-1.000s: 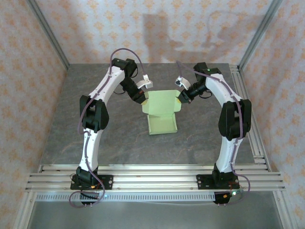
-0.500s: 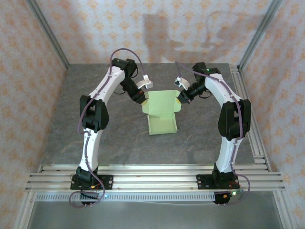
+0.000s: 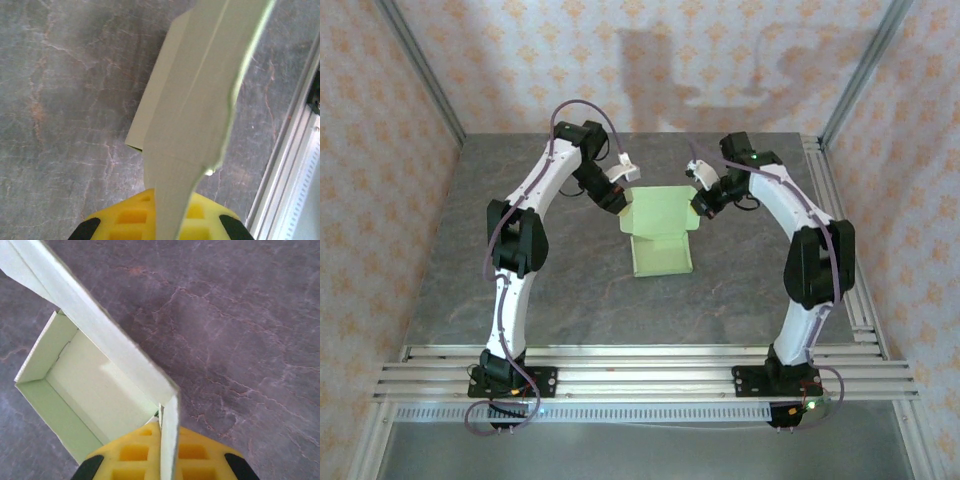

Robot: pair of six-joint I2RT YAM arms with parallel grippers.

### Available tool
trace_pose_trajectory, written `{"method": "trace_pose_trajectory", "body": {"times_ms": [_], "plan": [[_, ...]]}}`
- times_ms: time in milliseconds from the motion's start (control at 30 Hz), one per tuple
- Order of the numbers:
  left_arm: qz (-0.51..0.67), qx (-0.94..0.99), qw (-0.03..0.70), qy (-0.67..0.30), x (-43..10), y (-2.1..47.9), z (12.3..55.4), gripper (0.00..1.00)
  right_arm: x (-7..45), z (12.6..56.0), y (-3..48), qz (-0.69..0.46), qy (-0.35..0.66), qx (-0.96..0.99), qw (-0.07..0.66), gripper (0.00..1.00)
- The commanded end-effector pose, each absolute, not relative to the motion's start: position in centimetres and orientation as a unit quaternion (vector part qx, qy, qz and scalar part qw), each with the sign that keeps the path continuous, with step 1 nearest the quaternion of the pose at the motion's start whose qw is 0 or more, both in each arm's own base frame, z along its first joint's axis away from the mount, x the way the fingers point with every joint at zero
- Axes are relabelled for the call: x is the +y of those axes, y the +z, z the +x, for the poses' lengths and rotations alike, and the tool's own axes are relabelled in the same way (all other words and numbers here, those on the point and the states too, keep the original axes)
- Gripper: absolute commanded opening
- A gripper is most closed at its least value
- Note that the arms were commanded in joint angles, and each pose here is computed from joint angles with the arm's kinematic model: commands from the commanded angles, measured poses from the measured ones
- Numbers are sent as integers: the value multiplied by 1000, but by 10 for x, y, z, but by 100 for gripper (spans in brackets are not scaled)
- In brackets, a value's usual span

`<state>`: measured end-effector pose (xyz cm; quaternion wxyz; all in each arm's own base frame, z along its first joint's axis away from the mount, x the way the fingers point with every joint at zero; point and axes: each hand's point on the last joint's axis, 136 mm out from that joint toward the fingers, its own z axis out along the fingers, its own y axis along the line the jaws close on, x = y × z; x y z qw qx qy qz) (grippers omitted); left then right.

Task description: Fold the paper box

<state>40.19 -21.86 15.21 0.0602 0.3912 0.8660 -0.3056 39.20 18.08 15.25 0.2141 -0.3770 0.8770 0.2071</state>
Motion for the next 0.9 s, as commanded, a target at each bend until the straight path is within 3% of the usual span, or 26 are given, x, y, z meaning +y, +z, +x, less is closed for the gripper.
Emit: {"method": "trace_pose_trajectory", "body": {"times_ms": [0,500,867], "plan": [[356,885,95,-284,-216,170,417,0,178,417,176,-312,157,889,297,0],[153,951,152,-223,-214,172,463,0,166,426,182,-66,59,922,377,0],[125,945,198,-229,-231,182,468,0,171,437,196,41,41,877,476,0]]}}
